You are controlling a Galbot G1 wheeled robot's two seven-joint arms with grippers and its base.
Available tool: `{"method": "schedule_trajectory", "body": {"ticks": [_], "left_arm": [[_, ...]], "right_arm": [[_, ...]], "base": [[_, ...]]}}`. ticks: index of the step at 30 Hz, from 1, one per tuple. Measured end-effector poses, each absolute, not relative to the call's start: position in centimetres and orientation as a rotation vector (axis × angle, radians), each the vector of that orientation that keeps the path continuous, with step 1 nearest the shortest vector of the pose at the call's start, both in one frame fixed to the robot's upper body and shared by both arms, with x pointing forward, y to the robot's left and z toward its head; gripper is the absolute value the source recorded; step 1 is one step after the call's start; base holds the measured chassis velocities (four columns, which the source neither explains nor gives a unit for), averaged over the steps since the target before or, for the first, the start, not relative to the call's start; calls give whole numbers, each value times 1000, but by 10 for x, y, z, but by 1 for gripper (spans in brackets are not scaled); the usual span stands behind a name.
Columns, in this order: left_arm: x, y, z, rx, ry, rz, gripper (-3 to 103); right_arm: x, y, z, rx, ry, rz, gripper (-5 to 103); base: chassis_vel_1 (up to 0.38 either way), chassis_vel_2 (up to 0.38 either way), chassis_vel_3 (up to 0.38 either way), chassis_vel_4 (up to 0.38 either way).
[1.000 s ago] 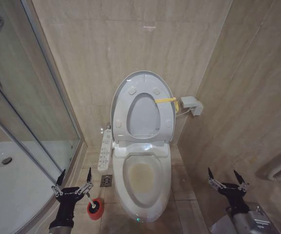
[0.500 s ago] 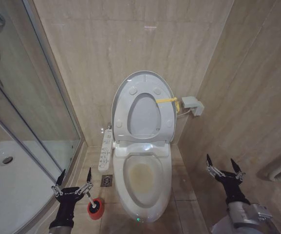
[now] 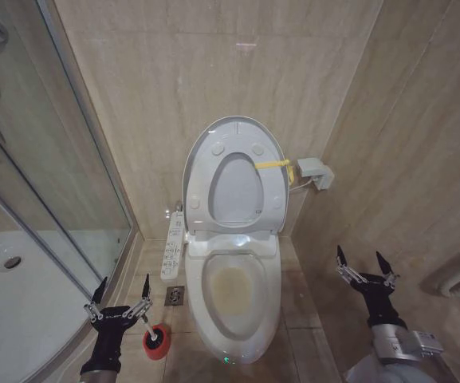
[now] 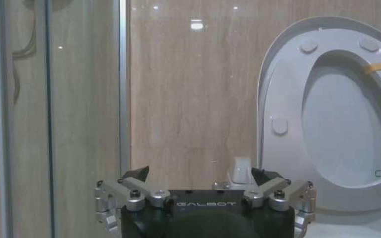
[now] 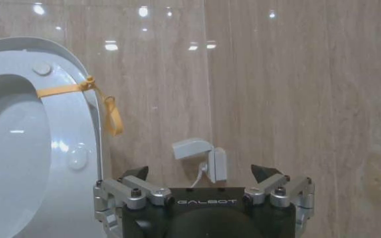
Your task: Open the toilet lid, clean the toilet bowl with a toilet brush, close the toilet lid, and flush.
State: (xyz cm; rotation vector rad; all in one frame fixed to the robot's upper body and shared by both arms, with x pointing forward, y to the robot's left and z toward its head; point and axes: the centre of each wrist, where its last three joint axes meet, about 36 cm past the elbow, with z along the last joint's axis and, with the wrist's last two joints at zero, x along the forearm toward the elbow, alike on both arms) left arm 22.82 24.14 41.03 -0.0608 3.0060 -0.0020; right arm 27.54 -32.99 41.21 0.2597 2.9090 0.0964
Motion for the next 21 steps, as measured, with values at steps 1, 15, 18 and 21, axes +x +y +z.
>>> {"method": "schedule_trajectory", "body": {"ticks": [1, 15, 18, 21], "left_arm": [[228, 241, 410, -61, 3006, -2, 100], [228, 241, 410, -61, 3006, -2, 100], [228, 241, 410, -61, 3006, -2, 100], [228, 241, 410, -61, 3006, -2, 100]], "right_arm": [[276, -330, 412, 258, 2907, 98, 100], [291, -336, 407, 327, 2899, 18, 100], [295, -337, 406, 313, 2901, 16, 100], [301, -338, 406, 300, 2905, -6, 100]], "base": [[0, 0, 0, 0], [-96, 116, 103, -109], [0, 0, 0, 0], [49, -51, -66, 40]]}}
